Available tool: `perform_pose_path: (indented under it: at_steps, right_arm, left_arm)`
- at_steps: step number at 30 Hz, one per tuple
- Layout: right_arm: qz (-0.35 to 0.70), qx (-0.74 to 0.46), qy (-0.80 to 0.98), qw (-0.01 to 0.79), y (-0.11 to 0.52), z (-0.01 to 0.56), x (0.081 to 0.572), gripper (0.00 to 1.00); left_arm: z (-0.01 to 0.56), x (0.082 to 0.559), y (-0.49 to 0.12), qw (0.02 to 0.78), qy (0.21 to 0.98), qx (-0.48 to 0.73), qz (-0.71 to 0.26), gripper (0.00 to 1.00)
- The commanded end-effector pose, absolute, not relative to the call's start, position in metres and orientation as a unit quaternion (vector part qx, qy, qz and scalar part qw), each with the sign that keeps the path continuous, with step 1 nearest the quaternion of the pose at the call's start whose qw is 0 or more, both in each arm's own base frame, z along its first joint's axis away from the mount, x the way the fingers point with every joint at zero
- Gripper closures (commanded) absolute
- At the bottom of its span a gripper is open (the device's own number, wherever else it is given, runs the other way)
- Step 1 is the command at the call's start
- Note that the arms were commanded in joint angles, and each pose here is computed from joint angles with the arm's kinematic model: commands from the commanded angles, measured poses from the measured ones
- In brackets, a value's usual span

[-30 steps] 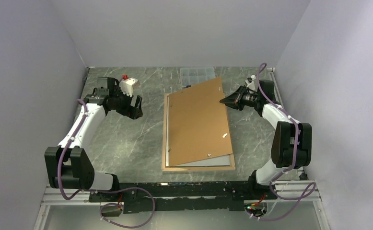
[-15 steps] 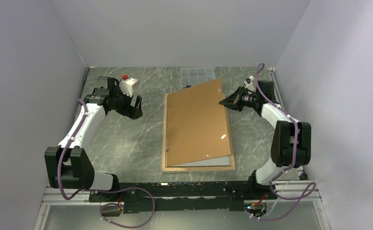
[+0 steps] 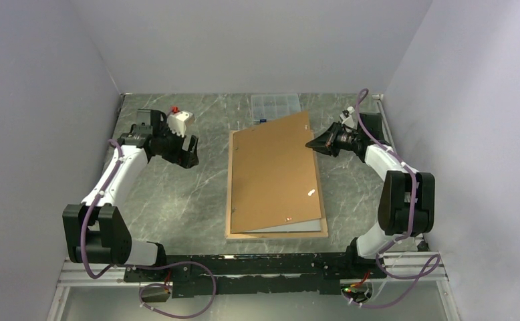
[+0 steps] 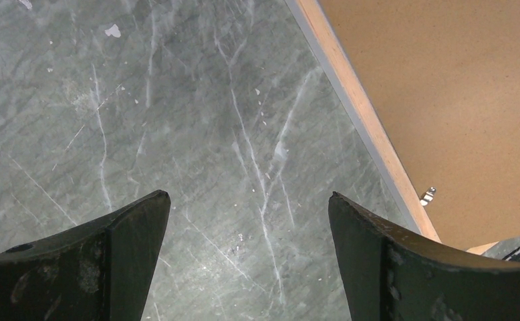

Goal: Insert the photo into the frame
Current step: Turn over the photo frame item on the photo frame.

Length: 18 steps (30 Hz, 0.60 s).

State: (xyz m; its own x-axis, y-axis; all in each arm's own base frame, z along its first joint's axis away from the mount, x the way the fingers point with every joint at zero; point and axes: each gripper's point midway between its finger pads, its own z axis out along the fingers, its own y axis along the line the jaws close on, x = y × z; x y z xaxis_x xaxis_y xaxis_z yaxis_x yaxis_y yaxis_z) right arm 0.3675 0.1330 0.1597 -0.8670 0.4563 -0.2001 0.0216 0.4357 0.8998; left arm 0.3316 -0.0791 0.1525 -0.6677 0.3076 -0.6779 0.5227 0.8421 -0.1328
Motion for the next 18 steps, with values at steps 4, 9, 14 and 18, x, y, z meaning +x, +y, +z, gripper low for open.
perform_pose_path:
  at_steps: [4, 9, 14, 18]
  right_arm:
    - [0.525, 0.119, 0.807, 0.241, 0.136, 0.198, 0.359, 1.0]
    - [0.526, 0.119, 0.806, 0.245, 0.136, 0.202, 0.359, 1.0]
    - [0.526, 0.127, 0.806, 0.239, 0.137, 0.194, 0.361, 1.0]
    - [0.524, 0.126, 0.81, 0.232, 0.144, 0.188, 0.363, 1.0]
  left_arm:
    - [0.162, 0.333, -0.078, 0.359, 0.889, 0.242, -0.15, 0.06]
    - [0.16, 0.332, -0.079, 0.357, 0.89, 0.24, -0.151, 0.06]
    - [0.16, 0.331, -0.078, 0.358, 0.89, 0.241, -0.15, 0.06]
    - [0.16, 0.331, -0.078, 0.357, 0.89, 0.241, -0.149, 0.06]
